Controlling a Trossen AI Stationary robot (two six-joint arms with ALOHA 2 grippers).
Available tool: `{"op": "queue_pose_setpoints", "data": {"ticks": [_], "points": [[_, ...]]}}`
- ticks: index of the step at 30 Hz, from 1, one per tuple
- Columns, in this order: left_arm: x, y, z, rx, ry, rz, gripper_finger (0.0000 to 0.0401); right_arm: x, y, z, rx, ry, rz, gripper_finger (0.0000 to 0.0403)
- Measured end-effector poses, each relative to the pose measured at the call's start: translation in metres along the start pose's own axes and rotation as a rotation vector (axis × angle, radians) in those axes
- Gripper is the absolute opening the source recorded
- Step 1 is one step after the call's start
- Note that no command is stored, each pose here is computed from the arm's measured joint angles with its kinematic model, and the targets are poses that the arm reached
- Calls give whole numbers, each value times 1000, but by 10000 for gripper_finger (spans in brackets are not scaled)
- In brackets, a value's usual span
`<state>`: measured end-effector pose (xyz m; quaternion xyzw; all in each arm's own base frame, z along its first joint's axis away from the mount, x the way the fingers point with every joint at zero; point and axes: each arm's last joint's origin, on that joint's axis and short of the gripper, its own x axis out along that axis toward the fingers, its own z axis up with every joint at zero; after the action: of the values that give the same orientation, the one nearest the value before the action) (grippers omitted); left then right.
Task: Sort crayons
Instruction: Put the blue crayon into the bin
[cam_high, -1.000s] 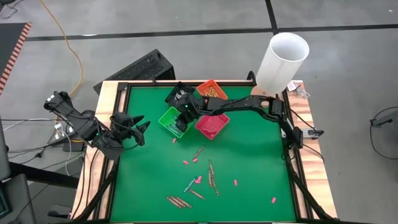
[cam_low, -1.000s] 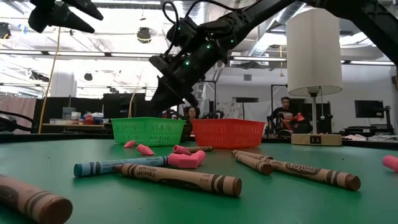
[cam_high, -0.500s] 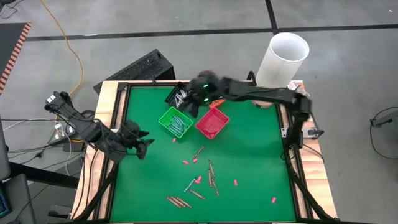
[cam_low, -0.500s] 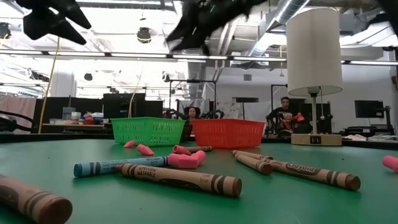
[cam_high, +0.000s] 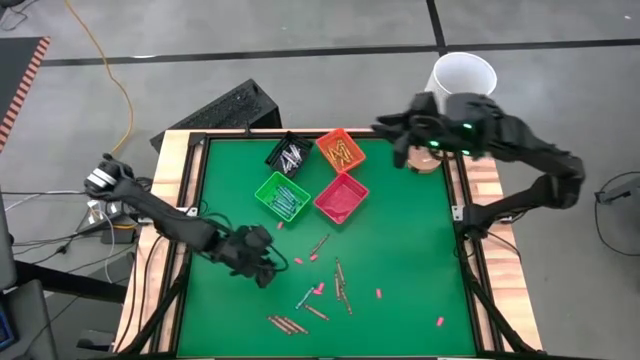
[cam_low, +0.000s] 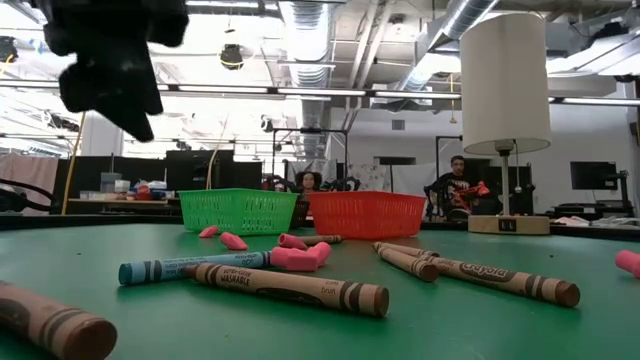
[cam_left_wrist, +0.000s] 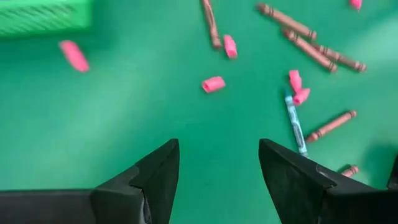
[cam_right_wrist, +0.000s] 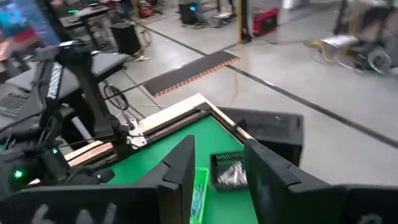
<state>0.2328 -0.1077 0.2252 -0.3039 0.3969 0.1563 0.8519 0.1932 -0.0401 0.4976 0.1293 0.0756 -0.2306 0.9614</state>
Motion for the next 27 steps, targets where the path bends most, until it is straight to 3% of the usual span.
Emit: {"op": "queue_pose_setpoints", "data": {"ticks": [5,11,18,27], "points": [[26,-24,8,50,95,-22,208,-36,1,-9,95,35,-62,133],[57,-61,16,140,159,19,208,-52,10,-22,164,100,-76,133],[94,-92,22,211,239,216,208,-50,27,-33,127,141,-89,133],[130,-126,21,125,287,190,208,-50,30,-43,35,218,-93,133]]}}
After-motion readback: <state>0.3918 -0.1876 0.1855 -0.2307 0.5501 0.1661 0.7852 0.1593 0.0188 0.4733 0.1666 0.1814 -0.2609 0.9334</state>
